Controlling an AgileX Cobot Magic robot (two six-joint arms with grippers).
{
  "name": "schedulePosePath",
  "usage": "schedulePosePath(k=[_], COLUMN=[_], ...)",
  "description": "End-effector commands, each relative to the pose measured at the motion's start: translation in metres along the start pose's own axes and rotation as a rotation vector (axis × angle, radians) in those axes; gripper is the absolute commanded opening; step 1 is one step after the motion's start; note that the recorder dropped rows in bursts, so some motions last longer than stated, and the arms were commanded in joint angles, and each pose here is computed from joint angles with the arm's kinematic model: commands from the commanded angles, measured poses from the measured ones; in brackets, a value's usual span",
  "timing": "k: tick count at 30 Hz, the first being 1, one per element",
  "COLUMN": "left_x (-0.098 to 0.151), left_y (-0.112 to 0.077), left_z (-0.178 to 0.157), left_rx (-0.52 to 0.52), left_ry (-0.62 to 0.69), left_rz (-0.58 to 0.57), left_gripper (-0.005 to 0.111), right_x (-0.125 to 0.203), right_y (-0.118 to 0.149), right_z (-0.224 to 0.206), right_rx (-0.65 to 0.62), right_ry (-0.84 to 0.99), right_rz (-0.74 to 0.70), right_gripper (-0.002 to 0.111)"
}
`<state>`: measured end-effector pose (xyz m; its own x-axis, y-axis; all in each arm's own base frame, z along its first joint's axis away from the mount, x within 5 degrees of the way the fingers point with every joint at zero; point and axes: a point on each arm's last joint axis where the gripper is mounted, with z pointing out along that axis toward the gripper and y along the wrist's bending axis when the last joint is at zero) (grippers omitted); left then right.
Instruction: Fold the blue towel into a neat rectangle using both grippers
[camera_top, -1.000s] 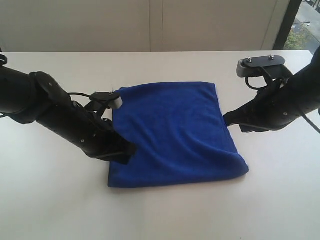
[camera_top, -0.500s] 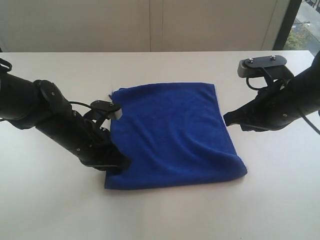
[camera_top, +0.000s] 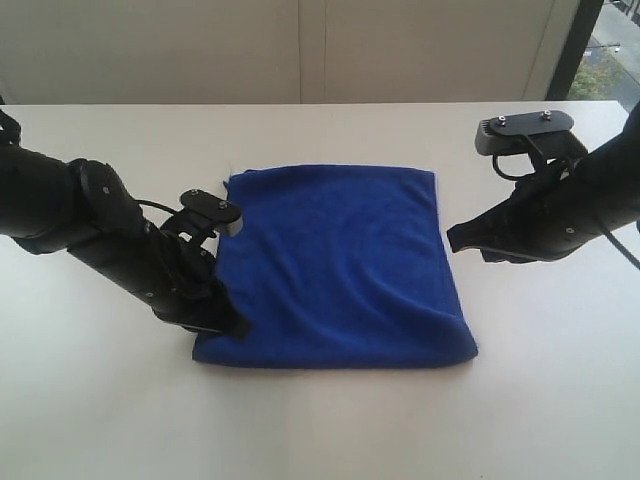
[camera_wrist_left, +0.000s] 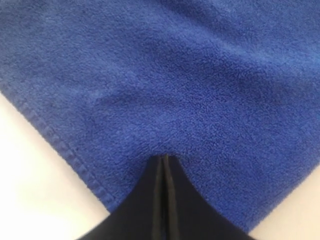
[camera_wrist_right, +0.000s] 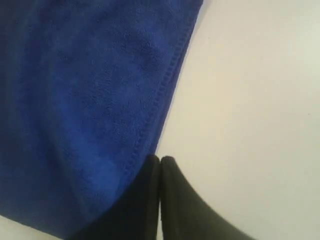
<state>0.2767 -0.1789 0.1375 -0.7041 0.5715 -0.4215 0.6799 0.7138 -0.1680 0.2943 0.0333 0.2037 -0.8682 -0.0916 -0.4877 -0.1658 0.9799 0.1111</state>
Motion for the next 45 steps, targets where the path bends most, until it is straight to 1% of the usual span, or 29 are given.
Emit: schedulePosePath(k=[1,2,4,8,15,18,21,24,26,29,31,34,37,39,41,45], left_x=[0.011,0.012,0.009,0.005,0.006,0.005,0.002,-0.004,-0.009,-0.01,-0.004,0.011,0.026,0.033,0.036,0.038], left_y=[0.003,0.001,-0.002,-0.008,-0.01,-0.012,-0.014,-0.013,-0.009,0.01,0.027,0.051,0.072,0.084,0.092,0.094], left_z=[0.009,0.008,0.002,-0.013,-0.015,-0.017,-0.025,-0.041,-0.054,-0.074,-0.083,-0.093,-0.102,-0.107,-0.109,-0.111], left_rx=[-0.01,0.005,0.027,0.053,0.071,0.085,0.078,0.034,-0.004,-0.046,-0.023,0.015,0.027,0.012,-0.009,-0.01], left_ry=[0.053,0.065,0.046,0.024,0.031,0.029,-0.001,-0.071,-0.133,-0.197,-0.162,-0.1,-0.071,-0.079,-0.094,-0.094], left_rz=[0.029,0.026,-0.006,-0.003,-0.008,-0.022,-0.014,0.022,0.013,-0.112,-0.199,-0.295,-0.384,-0.43,-0.466,-0.475], left_gripper=[0.0,0.0,0.0,0.0,0.0,0.0,0.0,0.0,0.0,0.0,0.0,0.0,0.0,0.0,0.0,0.0], right_x=[0.0,0.0,0.0,-0.003,-0.003,-0.003,-0.003,-0.002,-0.001,0.002,0.001,0.0,0.0,0.0,0.001,0.005], right_y=[-0.001,0.0,0.0,0.0,0.0,0.001,0.004,0.003,0.004,0.01,0.014,0.016,0.016,0.016,0.015,0.011], right_z=[-0.001,-0.002,-0.002,-0.003,-0.003,-0.001,0.004,0.012,0.016,0.026,0.03,0.034,0.034,0.035,0.04,0.054], right_rx=[0.0,-0.01,-0.013,-0.01,-0.011,-0.029,-0.067,-0.071,-0.074,-0.082,-0.081,-0.076,-0.075,-0.071,-0.066,-0.046], right_ry=[-0.012,-0.007,-0.002,-0.014,-0.014,-0.01,-0.005,0.017,0.029,0.061,0.056,0.043,0.041,0.039,0.044,0.066], right_rz=[0.025,0.056,0.065,0.078,0.08,0.117,0.192,0.205,0.209,0.199,0.186,0.177,0.183,0.182,0.189,0.188], right_gripper=[0.0,0.0,0.0,0.0,0.0,0.0,0.0,0.0,0.0,0.001,0.003,0.005,0.005,0.005,0.005,0.005])
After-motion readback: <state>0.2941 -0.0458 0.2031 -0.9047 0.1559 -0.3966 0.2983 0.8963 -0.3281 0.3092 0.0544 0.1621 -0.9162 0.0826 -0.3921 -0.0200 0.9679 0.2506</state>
